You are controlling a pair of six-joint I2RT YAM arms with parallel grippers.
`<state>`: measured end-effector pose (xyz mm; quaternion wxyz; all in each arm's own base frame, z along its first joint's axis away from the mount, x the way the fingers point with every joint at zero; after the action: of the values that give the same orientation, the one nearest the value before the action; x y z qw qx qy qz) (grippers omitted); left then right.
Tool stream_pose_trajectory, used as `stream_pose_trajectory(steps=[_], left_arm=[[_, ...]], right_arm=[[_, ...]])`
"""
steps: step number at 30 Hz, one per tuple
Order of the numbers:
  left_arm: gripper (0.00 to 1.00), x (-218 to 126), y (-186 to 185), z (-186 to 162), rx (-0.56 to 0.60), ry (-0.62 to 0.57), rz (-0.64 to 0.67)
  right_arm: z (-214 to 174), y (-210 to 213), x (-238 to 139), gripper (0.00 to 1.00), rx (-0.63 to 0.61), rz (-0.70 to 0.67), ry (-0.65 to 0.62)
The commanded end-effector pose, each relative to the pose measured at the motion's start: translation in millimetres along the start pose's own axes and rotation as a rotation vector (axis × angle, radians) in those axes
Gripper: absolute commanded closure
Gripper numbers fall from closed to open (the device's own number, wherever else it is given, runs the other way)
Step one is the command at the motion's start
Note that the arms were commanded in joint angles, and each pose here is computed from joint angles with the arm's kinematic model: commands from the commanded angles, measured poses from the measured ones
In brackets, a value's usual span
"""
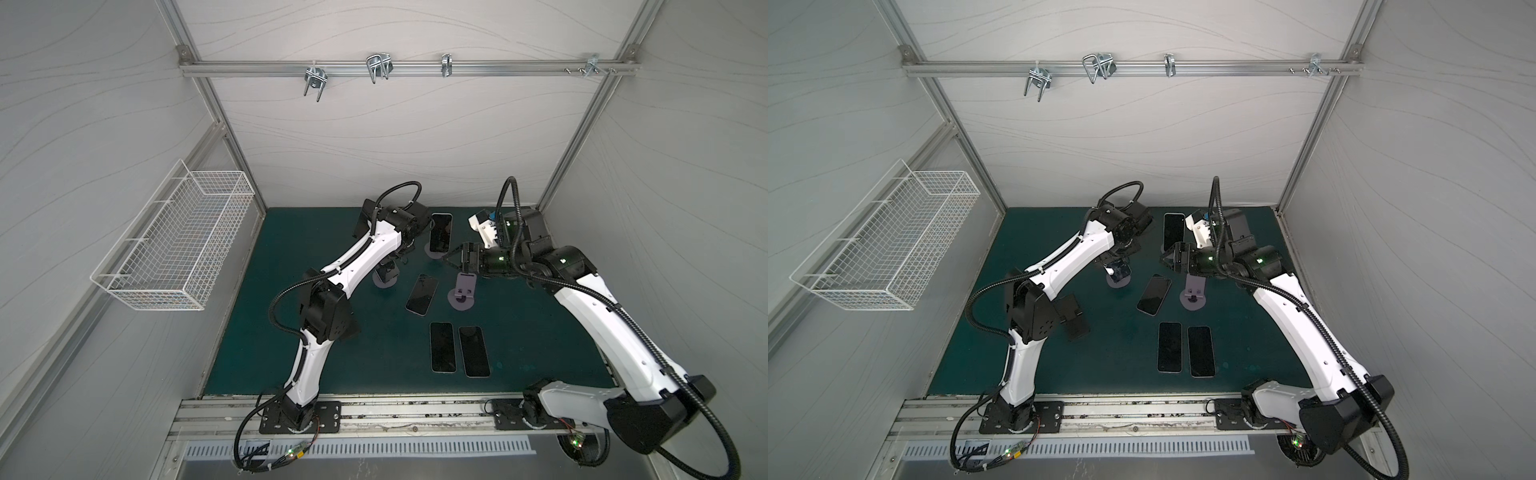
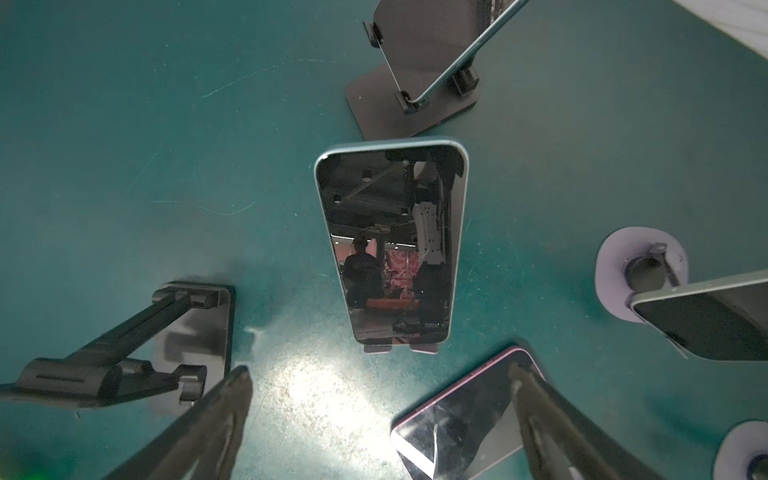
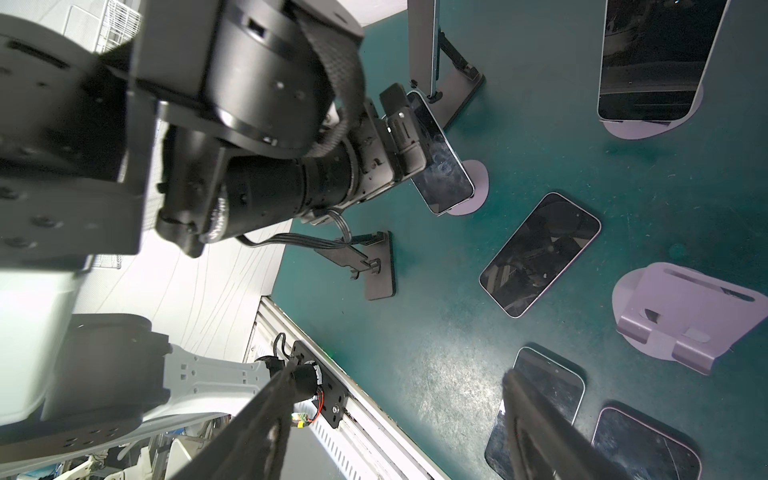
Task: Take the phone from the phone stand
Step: 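Lower the left gripper over the teal-edged phone on the lavender round stand, then close the left gripper on the top edge of the teal-edged phone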
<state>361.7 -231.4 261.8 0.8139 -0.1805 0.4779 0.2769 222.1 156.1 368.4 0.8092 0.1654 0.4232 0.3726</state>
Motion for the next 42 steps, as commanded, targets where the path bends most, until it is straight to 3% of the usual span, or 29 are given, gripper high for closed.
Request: stream_pose_trajectory(steps=[1, 20, 29, 42], left_arm=[[0.02, 5.4, -0.5, 5.7, -0.012, 0.002, 0.022], [0.02, 24.4, -4.3, 18.4, -0.004, -0.042, 0.007], [0.02, 38.5, 1.1, 16.0, -0.005, -0.029, 0.067], [0.03, 49.6, -1.8, 22.2, 0.028, -0.025, 0.019]], right_arm=[[-0.8, -0.3, -3.6, 0.21, -0.02, 0.005, -0.017], [7.5, -1.3, 10.4, 0.2, 0.005, 0.064, -0.016], [6.1, -2.6, 11.8, 0.2, 0.011, 0.063, -0.006], [10.6, -1.4, 15.8, 0.21, 0.011, 0.085, -0.005]])
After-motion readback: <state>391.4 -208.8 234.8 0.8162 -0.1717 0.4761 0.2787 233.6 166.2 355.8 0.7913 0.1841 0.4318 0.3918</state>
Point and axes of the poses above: each gripper's point midway between its finger pads, its own x axis out along the fingers, its own y axis along the line the jaws close on, z = x × y, the point moved 10 cm from there along -x, back along the fingers, and after that the axes turned 5 degrees about -x, right-handed, at the moved point
